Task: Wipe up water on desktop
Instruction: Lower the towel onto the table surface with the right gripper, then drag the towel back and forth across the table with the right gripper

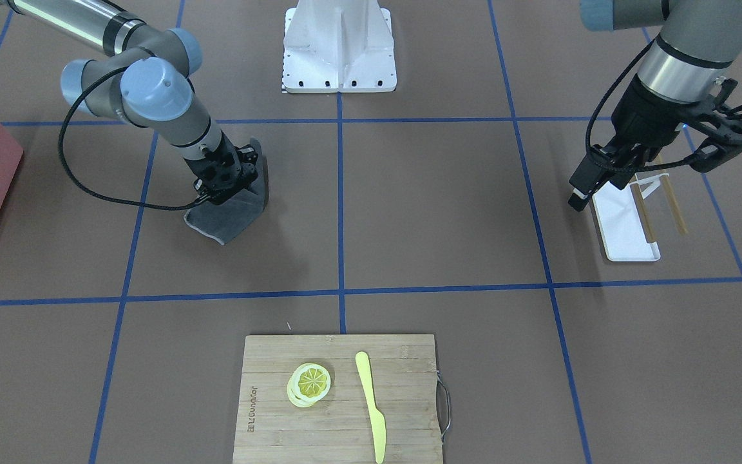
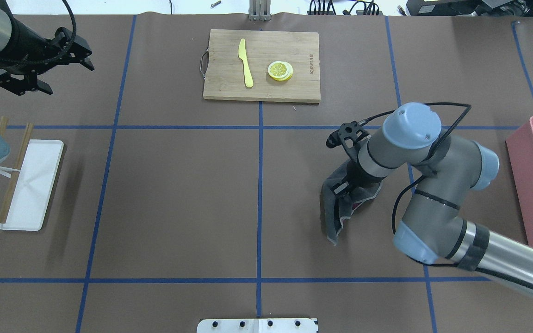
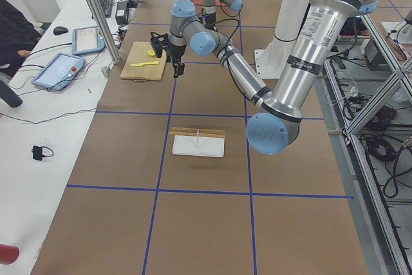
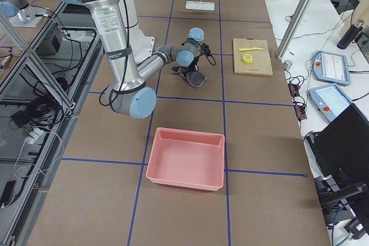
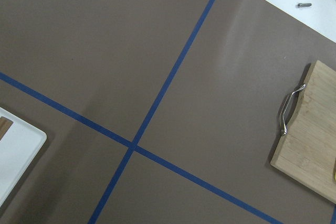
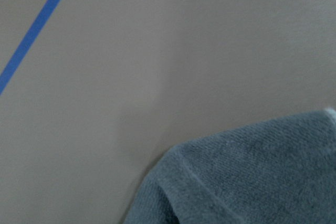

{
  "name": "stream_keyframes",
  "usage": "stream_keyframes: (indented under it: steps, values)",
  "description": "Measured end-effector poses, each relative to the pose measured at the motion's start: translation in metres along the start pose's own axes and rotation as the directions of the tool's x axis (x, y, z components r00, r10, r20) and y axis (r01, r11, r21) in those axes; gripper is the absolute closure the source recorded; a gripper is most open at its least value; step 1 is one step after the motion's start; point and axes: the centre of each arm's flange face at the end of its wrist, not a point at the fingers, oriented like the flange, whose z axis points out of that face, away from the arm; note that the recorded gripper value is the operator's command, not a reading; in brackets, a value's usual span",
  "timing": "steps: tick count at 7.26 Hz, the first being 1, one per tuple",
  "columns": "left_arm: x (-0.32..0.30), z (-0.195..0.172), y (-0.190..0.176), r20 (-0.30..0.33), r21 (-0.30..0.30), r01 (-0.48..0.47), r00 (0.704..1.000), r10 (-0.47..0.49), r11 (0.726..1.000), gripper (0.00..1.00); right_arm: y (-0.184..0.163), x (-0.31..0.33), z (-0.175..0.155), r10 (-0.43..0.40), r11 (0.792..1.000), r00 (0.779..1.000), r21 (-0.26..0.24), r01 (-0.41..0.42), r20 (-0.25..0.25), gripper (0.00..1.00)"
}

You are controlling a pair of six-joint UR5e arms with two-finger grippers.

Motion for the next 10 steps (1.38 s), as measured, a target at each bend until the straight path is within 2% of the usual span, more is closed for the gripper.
stream_keyframes:
  steps: [1, 3, 6, 8, 10]
  values:
    - [0.0, 0.0, 0.0, 0.0, 0.0, 0.0, 1.0, 0.0, 1.0, 0.02, -0.01, 0.036, -0.012, 0.002, 1.0, 1.0, 0.003, -0.002, 0.006, 1.0]
    - [0.0, 0.002, 0.0, 0.002, -0.001, 0.0, 1.0, 0.0, 1.0, 0.02, -0.026, 0.095, -0.027, 0.015, 1.0, 1.0, 0.007, -0.015, -0.017, 1.0]
    - [-0.001, 0.004, -0.001, 0.005, -0.002, 0.002, 1.0, -0.002, 1.0, 0.02, -0.036, 0.152, -0.052, 0.044, 0.999, 0.998, 0.018, -0.043, -0.034, 1.0]
    - [-0.002, 0.007, -0.003, 0.012, -0.004, 0.006, 1.0, -0.006, 1.0, 0.02, -0.037, 0.154, -0.051, 0.046, 0.999, 0.998, 0.014, -0.046, -0.031, 1.0]
    - [-0.005, 0.013, -0.006, 0.023, -0.005, 0.012, 1.0, -0.012, 1.0, 0.02, -0.029, 0.121, -0.032, 0.006, 1.0, 1.0, -0.005, -0.006, -0.012, 1.0]
